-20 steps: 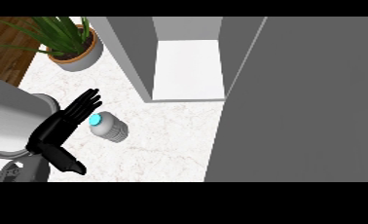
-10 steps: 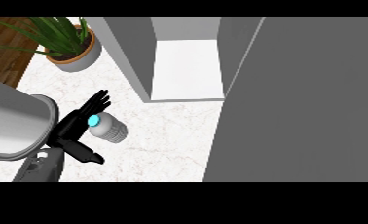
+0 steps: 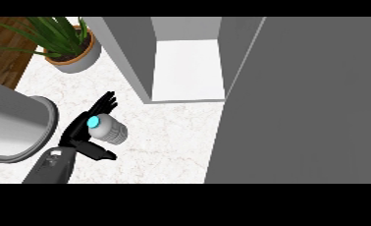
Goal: Pick up the bottled water, place it into the cabinet and close the cabinet
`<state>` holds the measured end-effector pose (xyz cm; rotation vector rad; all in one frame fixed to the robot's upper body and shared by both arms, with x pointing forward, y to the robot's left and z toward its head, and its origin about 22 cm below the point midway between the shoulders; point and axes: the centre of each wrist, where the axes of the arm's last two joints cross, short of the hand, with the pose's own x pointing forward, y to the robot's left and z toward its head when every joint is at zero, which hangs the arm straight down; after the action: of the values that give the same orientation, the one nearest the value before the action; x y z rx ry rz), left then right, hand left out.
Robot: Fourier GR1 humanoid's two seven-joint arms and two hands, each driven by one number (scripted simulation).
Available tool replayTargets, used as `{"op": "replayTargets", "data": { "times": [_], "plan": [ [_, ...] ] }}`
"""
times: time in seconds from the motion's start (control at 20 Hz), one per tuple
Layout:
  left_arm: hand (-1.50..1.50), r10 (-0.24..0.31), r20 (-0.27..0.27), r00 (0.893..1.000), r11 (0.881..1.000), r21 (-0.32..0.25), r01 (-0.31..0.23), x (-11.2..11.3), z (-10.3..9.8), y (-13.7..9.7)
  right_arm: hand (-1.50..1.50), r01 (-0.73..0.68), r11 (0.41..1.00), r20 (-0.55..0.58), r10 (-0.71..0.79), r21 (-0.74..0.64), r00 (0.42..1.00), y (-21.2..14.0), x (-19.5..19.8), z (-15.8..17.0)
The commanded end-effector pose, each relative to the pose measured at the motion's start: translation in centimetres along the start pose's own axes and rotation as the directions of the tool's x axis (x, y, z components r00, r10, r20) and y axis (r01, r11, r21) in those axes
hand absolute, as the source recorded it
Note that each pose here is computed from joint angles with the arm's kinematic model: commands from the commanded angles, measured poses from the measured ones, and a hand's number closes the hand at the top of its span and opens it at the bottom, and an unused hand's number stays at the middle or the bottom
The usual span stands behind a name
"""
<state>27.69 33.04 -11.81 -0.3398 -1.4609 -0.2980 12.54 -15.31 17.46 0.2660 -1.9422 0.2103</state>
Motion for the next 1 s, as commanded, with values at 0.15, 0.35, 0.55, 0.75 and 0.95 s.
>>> {"op": "replayTargets", "data": {
  "times": [0.15,0.35,0.55,0.75,0.95],
  "plan": [
    [-1.5,0.108,0.122,0.987,0.994,-0.038,-0.104,-1.2,-1.0,-1.7,-1.5,-0.055,0.998,0.036,0.056,-0.016,0.998,-0.5,2.0,0.9],
    [1.5,0.138,0.144,0.98,0.989,-0.073,-0.128,0.4,-3.2,-1.4,-1.5,-0.054,0.999,0.043,0.054,-0.006,0.998,-0.5,1.9,1.7],
    [1.5,0.185,0.13,0.974,0.974,-0.154,-0.164,-1.4,-1.5,-2.2,-1.5,-0.054,0.998,0.037,0.055,-0.025,0.998,-0.2,0.9,1.2],
    [1.5,-0.01,0.232,0.973,0.977,-0.206,0.059,0.3,-3.3,-2.7,-1.5,-0.051,0.998,0.041,0.052,-0.027,0.998,-0.4,1.3,1.2],
    [1.5,-0.057,0.332,0.942,0.977,-0.177,0.121,-0.4,-4.5,-5.8,-1.5,-0.06,0.998,0.03,0.061,-0.035,0.998,-0.9,2.0,1.0]
  ]
}}
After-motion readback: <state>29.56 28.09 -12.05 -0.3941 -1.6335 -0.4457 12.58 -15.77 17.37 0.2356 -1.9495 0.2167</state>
